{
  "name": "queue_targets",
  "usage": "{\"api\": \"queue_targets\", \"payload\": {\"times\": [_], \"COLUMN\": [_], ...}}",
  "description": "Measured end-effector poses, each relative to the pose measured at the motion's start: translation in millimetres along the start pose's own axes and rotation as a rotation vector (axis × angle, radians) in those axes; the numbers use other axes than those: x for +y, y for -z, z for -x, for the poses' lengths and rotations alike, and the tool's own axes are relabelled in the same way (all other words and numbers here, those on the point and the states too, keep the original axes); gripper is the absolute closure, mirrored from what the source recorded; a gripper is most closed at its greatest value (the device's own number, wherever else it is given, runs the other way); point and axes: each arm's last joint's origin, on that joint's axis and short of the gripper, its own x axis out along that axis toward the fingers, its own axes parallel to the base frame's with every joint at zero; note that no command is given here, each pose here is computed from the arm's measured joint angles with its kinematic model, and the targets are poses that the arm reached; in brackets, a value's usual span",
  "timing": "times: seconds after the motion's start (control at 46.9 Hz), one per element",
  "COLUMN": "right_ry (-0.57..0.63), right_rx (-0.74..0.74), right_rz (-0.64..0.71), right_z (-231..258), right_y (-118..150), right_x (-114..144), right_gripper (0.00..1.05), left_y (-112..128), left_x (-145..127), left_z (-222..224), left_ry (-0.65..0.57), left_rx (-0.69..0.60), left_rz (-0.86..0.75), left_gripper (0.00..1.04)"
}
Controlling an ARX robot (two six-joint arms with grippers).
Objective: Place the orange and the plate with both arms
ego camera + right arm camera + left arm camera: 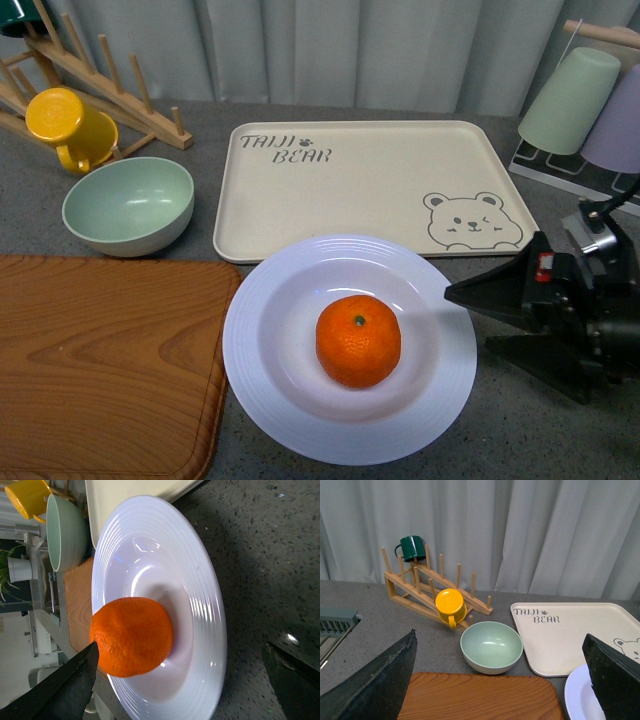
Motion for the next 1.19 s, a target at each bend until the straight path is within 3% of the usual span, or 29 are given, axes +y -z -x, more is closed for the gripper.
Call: {"api": "queue_targets", "payload": {"times": [0.426,0.511,0.618,0.703,1.065,1.193], "right_ry": [-0.040,-0.041,-0.039,-0.035,-0.025,-0.025], "right_rx": [0.021,0.027,0.035,0.045,0.048,0.047], "right_rz": [-0.065,-0.073,-0.087,-0.099,-0.109,-0.107], "right_z": [-39.3,-43.6,-47.1,-49.6,-51.8,-51.9], "right_y": [-14.8,-14.2,-12.7,-10.2,-8.0,-8.0], "right_x": [-0.9,-2.3,-4.2,-6.7,-10.7,-10.6], "right_gripper": [0.09,0.20,0.24,0.40,0.41,0.62], "left_y": [0.0,0.0,0.0,0.0,0.0,0.0], "left_x": [0.0,0.0,0.0,0.0,0.0,0.0], "left_z": [0.0,0.0,0.0,0.0,0.0,0.0], "left_ry": [0.000,0.000,0.000,0.000,0.000,0.000], "left_rx": [0.000,0.000,0.000,0.000,0.000,0.000], "left_rz": [0.000,0.000,0.000,0.000,0.000,0.000], "left_gripper": [0.06,0.06,0.06,0.06,0.06,0.06]}}
